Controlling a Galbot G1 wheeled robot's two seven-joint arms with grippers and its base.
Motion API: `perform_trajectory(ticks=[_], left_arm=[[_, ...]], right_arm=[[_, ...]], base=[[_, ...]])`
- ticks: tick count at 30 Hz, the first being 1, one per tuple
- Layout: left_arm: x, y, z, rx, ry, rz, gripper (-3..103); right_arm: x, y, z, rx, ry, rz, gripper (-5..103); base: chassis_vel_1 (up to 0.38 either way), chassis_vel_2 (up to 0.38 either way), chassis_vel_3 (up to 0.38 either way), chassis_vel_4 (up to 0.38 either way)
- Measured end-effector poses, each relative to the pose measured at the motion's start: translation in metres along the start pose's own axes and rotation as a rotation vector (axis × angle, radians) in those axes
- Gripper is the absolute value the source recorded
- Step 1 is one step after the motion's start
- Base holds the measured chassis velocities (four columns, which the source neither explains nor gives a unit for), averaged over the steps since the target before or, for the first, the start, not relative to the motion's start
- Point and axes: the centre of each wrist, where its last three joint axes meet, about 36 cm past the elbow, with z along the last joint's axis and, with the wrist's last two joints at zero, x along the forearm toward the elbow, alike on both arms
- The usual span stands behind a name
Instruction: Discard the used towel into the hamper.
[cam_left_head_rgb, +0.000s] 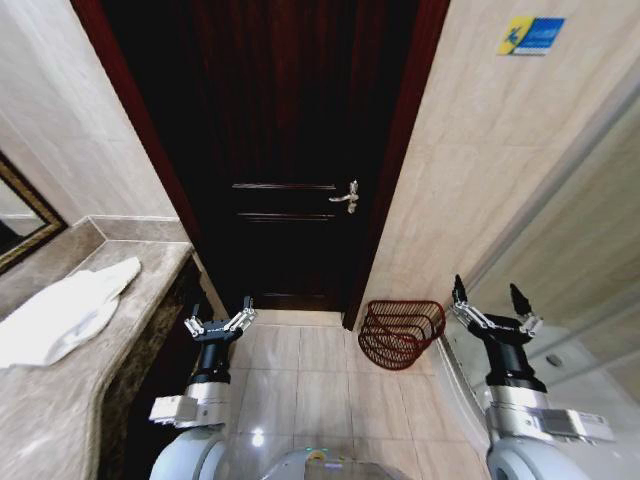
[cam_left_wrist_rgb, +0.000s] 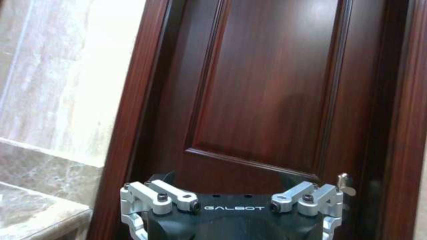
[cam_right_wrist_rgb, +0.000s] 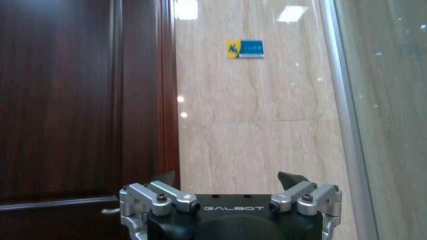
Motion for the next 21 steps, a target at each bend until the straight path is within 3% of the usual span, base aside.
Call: perform_trajectory(ticks=[11, 21], left_arm=[[-0.0004, 0.0032, -0.0015, -0.016, -0.004, -0.033, 99], [-0.0024, 0.0073, -0.0038, -0.023, -0.031, -0.051, 100]], right_arm=[[0.002, 0.0002, 0.0007, 0.0, -0.036, 0.014, 100], [-0.0016, -0.0002, -0.0005, 0.023, -0.05, 0.026, 100]], base=[[-0.124, 0.127, 0.12, -0.127], [-0.013, 0.011, 0.011, -0.011]])
